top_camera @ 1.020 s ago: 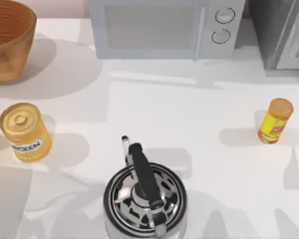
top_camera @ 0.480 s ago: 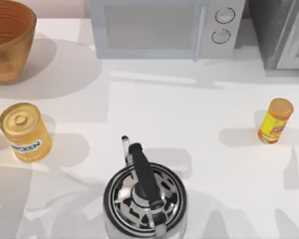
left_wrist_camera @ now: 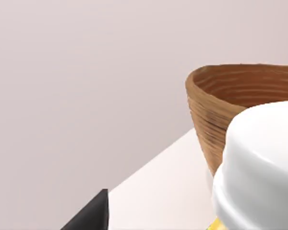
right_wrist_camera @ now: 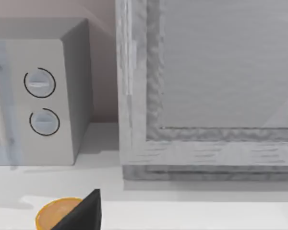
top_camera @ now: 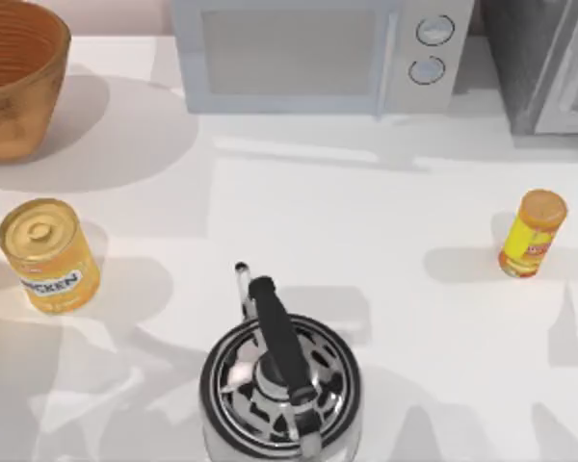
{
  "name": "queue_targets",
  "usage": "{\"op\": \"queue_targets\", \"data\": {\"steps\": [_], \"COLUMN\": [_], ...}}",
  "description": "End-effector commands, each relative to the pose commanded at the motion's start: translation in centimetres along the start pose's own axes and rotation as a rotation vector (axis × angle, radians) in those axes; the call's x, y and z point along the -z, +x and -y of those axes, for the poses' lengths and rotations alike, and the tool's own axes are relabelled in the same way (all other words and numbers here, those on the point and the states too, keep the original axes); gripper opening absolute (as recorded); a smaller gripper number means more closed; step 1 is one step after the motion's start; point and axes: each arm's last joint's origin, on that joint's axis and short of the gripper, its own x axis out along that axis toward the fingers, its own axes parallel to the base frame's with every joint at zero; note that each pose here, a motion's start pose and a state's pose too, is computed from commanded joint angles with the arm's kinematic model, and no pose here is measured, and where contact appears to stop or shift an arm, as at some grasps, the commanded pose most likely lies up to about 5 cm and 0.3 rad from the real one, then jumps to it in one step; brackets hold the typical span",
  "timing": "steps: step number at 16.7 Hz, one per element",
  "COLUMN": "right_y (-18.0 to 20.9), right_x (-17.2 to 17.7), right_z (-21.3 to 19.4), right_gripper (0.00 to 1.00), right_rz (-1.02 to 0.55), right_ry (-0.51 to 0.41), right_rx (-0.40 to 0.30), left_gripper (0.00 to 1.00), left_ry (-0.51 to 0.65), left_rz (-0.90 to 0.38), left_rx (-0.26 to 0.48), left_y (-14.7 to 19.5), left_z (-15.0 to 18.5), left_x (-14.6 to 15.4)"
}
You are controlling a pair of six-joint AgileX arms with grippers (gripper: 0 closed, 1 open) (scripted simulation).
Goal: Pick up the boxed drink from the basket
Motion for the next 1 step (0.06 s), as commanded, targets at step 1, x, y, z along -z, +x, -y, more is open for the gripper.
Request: {"op": "queue_targets", "data": {"steps": [1], "right_y": [0.0], "right_x": [0.0], "right_z": [0.0], "right_gripper": [1.0], "right_rz": [0.0], "right_ry": [0.0], "right_rx": [0.0], "left_gripper": [1.0], "left_ry": [0.0], "left_rz": [0.0], "left_rx": [0.0], "left_y": [0.0], "left_z": [0.0], "left_x": [0.0]}}
